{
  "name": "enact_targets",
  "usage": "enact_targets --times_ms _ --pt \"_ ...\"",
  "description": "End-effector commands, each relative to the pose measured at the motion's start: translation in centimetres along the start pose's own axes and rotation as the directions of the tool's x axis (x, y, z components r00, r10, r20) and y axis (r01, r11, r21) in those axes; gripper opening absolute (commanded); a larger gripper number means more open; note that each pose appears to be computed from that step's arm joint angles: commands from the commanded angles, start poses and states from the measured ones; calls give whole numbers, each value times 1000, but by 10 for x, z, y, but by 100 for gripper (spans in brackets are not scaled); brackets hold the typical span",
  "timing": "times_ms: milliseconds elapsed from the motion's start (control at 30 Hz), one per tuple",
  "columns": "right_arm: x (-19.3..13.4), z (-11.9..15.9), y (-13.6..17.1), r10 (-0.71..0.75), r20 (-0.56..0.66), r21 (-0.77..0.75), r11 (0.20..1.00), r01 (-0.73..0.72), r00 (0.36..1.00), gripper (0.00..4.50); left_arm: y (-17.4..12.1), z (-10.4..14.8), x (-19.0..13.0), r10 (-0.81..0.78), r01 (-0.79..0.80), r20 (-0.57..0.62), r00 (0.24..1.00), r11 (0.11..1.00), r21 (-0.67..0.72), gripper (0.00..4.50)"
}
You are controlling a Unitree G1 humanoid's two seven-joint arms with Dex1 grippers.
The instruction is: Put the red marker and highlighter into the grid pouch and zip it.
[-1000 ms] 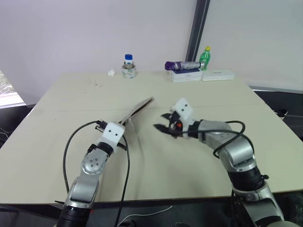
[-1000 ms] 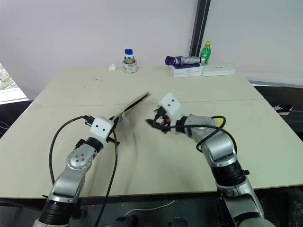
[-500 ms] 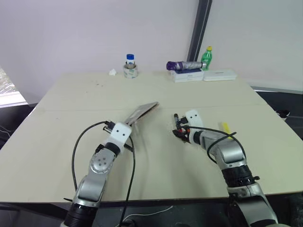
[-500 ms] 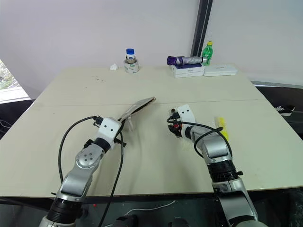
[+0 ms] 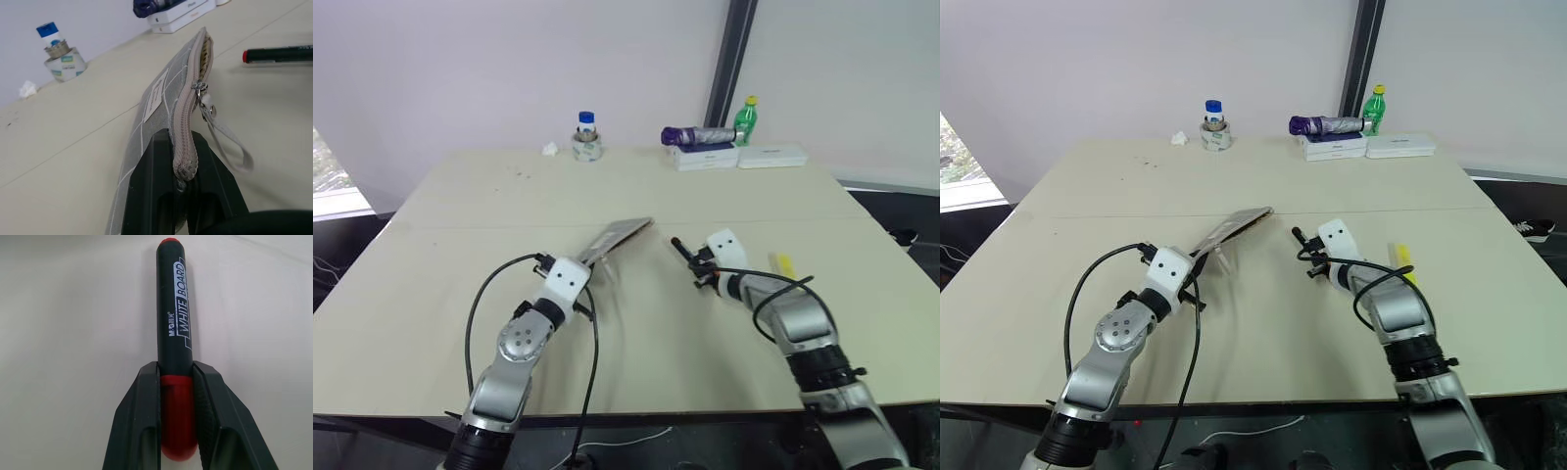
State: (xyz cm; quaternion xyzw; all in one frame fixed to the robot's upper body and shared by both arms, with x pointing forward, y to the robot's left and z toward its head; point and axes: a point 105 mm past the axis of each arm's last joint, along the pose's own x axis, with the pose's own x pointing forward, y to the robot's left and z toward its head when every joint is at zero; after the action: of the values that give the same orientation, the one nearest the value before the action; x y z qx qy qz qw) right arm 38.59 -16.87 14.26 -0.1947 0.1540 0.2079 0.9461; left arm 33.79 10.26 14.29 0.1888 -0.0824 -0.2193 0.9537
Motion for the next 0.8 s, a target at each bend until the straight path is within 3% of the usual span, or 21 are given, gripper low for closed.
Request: enact_targets --times_ms 33,267,567,800 --pt "-21 39 2 62 128 -113 992 -47 990 34 -2 23 2 -19 18 87 996 1000 6 0" --pt "-35 54 9 126 167 -170 981 -97 978 34 -3 26 4 -32 34 100 994 999 -11 0" --pt "-30 46 18 164 125 -223 966 -134 978 34 -3 27 3 -33 35 107 994 999 -13 0" --pt "-31 42 26 209 80 -368 915 -166 975 34 -11 26 -2 -93 88 105 990 995 50 0"
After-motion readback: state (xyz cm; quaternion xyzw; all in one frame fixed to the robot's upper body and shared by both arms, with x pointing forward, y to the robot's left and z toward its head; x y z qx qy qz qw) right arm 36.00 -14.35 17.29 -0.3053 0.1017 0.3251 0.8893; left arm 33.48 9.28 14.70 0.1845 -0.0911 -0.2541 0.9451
